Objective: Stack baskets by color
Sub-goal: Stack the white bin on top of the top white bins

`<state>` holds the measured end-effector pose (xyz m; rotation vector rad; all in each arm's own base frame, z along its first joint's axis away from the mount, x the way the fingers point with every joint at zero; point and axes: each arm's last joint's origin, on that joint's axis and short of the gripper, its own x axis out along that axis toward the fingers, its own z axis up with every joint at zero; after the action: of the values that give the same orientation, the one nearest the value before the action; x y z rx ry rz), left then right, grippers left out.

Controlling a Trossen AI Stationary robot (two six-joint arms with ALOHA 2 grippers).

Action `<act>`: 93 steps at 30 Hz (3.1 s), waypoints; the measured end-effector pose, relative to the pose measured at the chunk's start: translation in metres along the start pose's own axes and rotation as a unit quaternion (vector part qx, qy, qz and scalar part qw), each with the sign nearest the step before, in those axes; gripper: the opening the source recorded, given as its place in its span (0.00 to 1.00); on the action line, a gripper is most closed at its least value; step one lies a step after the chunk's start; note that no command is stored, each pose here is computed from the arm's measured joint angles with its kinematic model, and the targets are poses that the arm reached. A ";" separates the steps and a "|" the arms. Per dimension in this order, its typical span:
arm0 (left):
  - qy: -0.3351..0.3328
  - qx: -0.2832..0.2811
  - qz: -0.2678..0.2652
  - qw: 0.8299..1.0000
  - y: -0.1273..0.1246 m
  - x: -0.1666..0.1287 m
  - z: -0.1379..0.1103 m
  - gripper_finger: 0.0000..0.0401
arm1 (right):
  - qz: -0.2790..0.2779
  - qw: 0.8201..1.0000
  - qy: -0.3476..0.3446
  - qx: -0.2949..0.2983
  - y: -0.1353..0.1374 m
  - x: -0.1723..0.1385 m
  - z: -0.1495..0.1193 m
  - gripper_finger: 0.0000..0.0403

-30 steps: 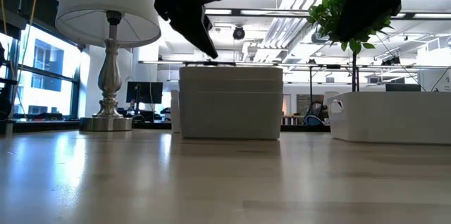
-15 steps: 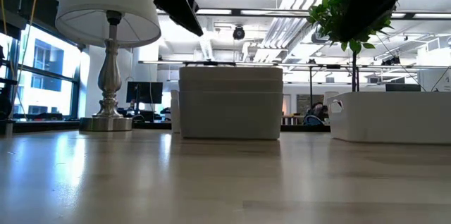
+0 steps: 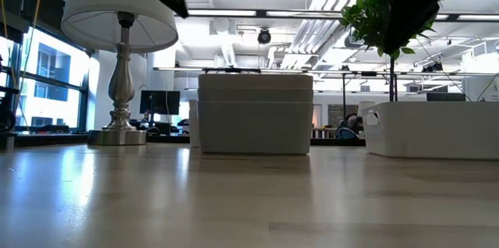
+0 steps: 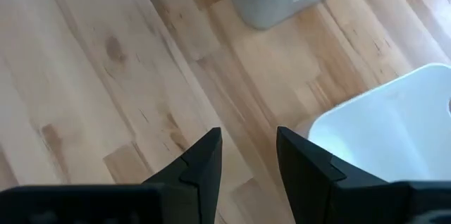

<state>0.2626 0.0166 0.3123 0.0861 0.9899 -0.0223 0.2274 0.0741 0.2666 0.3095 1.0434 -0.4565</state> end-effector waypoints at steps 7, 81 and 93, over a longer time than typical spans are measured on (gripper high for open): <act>0.010 0.007 -0.018 1.000 -0.017 -0.019 -0.009 0.35 | -0.009 0.997 0.070 0.009 -0.016 0.005 0.003 0.31; 0.049 -0.041 -0.039 0.997 -0.073 -0.009 -0.068 0.35 | -0.095 0.925 0.343 -0.134 -0.011 0.097 -0.004 0.00; 0.089 -0.048 0.000 0.995 -0.070 -0.010 -0.076 0.35 | -0.118 0.954 0.248 -0.121 0.025 0.047 0.029 0.00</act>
<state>0.1893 -0.0473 0.2748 -0.0004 1.1677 0.0325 0.2814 0.0722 0.2398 0.0764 1.6243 -0.4695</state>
